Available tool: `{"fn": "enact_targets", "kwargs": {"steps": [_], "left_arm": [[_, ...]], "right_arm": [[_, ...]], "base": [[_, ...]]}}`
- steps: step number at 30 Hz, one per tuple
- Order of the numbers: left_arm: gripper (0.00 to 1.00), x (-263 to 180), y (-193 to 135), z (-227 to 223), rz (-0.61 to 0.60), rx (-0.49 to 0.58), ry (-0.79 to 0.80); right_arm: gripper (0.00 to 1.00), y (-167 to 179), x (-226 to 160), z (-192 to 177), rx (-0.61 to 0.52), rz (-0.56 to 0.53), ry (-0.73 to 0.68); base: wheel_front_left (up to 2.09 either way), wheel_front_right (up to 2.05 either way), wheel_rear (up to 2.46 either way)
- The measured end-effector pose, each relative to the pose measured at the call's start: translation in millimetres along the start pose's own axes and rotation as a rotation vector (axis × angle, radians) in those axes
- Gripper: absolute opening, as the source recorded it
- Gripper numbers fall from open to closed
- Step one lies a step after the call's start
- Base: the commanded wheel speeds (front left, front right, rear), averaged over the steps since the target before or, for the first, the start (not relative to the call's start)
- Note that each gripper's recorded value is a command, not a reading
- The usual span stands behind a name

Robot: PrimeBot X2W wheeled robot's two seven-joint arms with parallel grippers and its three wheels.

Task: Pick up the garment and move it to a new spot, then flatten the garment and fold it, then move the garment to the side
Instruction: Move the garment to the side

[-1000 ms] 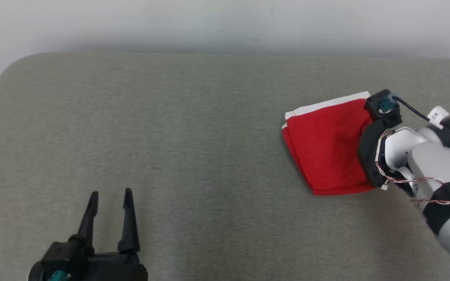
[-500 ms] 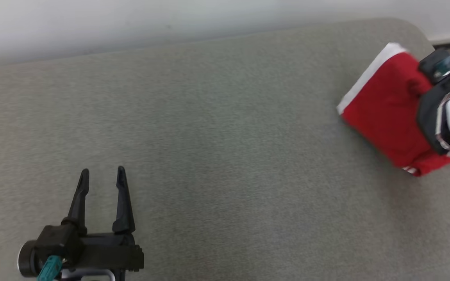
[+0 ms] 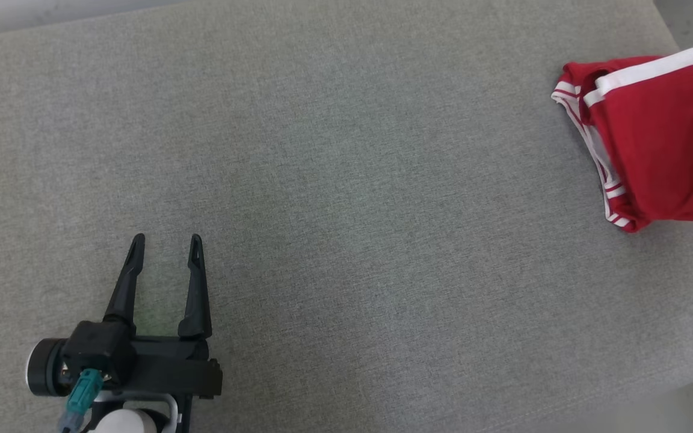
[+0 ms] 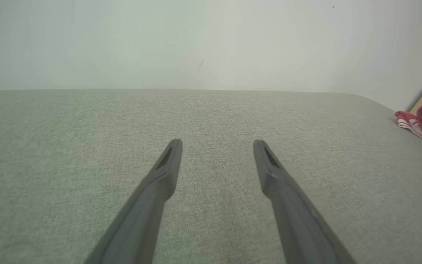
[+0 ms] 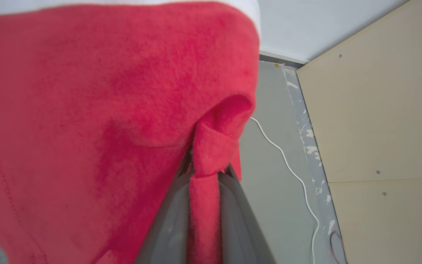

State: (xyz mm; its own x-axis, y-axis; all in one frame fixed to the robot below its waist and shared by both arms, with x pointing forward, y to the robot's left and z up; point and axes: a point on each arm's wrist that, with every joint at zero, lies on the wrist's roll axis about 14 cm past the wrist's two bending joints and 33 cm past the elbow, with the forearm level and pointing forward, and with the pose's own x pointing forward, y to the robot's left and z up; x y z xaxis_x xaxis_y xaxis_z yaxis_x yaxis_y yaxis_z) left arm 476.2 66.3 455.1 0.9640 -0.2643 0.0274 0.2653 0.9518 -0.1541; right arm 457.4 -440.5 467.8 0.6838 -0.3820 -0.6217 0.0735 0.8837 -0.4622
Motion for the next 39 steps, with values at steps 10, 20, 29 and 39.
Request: {"fn": "enact_targets", "kwargs": {"steps": [10,20,29,39], "left_arm": [[1.0,-4,9,-6,0.002,0.028,0.018],[1.0,-15,19,6,0.032,0.044,0.005],[1.0,-52,31,29,0.108,0.03,-0.021],[1.0,-86,51,63,0.197,0.006,-0.094]], "right_arm": [[1.0,-15,14,10,0.102,-0.08,-0.093],[1.0,-6,5,13,0.186,-0.074,-0.182],[1.0,68,-36,37,0.361,0.083,-0.481],[1.0,97,-121,47,0.489,0.189,-0.784]], "base": [[0.0,0.0,0.0],[0.0,0.0,0.0],[0.0,0.0,0.0],[0.0,0.0,0.0]]}}
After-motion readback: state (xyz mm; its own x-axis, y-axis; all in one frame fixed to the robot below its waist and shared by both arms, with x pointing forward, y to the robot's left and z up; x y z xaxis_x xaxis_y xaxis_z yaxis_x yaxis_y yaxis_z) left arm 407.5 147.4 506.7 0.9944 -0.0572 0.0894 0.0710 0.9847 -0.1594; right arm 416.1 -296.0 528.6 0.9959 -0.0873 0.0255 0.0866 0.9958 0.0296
